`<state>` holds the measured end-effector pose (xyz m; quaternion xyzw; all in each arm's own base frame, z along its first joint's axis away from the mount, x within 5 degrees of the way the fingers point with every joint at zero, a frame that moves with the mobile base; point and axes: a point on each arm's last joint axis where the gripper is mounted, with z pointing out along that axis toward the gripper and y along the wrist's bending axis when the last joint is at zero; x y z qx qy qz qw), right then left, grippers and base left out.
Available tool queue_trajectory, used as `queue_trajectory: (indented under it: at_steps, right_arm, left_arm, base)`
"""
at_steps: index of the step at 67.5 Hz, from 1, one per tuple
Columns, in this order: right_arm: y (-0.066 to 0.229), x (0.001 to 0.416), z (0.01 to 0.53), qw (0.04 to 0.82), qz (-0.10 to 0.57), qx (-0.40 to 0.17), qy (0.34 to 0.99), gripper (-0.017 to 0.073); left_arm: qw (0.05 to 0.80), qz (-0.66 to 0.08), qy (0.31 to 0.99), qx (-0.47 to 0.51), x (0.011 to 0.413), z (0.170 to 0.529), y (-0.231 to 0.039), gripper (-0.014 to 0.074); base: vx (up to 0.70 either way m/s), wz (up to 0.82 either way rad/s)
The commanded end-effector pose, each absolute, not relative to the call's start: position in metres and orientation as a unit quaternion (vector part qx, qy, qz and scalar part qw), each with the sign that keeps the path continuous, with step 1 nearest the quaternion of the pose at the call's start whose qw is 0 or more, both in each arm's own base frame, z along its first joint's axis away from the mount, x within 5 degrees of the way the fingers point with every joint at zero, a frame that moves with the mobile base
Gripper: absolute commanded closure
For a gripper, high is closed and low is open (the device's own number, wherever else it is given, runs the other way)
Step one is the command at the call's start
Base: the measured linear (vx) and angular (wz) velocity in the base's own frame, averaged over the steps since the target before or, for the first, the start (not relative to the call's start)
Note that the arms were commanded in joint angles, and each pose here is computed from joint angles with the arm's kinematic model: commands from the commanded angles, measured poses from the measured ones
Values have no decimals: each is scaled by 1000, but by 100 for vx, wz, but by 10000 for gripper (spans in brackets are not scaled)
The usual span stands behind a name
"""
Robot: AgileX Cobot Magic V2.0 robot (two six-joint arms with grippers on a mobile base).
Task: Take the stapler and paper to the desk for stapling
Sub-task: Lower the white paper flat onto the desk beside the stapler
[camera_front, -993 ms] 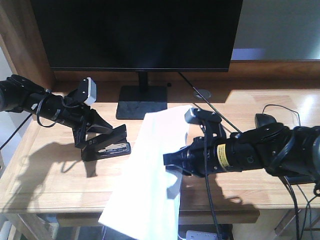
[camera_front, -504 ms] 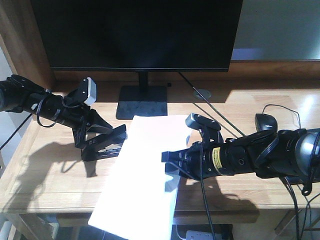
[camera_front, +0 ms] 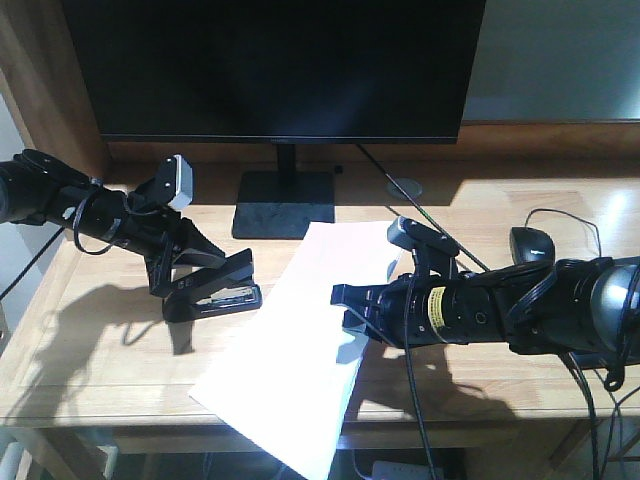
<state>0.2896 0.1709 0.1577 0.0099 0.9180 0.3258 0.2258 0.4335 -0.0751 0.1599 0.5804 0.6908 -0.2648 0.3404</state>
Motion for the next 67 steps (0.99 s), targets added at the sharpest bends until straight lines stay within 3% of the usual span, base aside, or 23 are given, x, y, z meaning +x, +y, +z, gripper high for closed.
queue_trajectory:
  at_steps: [1, 20, 37, 67]
  right_arm:
    - [174, 293, 178, 246, 351, 3, 903, 561]
    - [177, 290, 179, 238, 365, -8, 900, 561]
    - [185, 282, 184, 216, 411, -59, 884, 561]
    - [180, 289, 178, 236, 373, -37, 897, 561]
  left_arm:
    - [381, -269, 674, 573, 433, 196, -79, 600]
    - [381, -269, 674, 573, 433, 196, -79, 600]
    - [381, -269, 674, 573, 433, 196, -79, 600]
    - [381, -269, 674, 573, 433, 196, -79, 600]
  base:
    - [0, 0]
    - [0, 0]
    - [0, 0]
    - [0, 0]
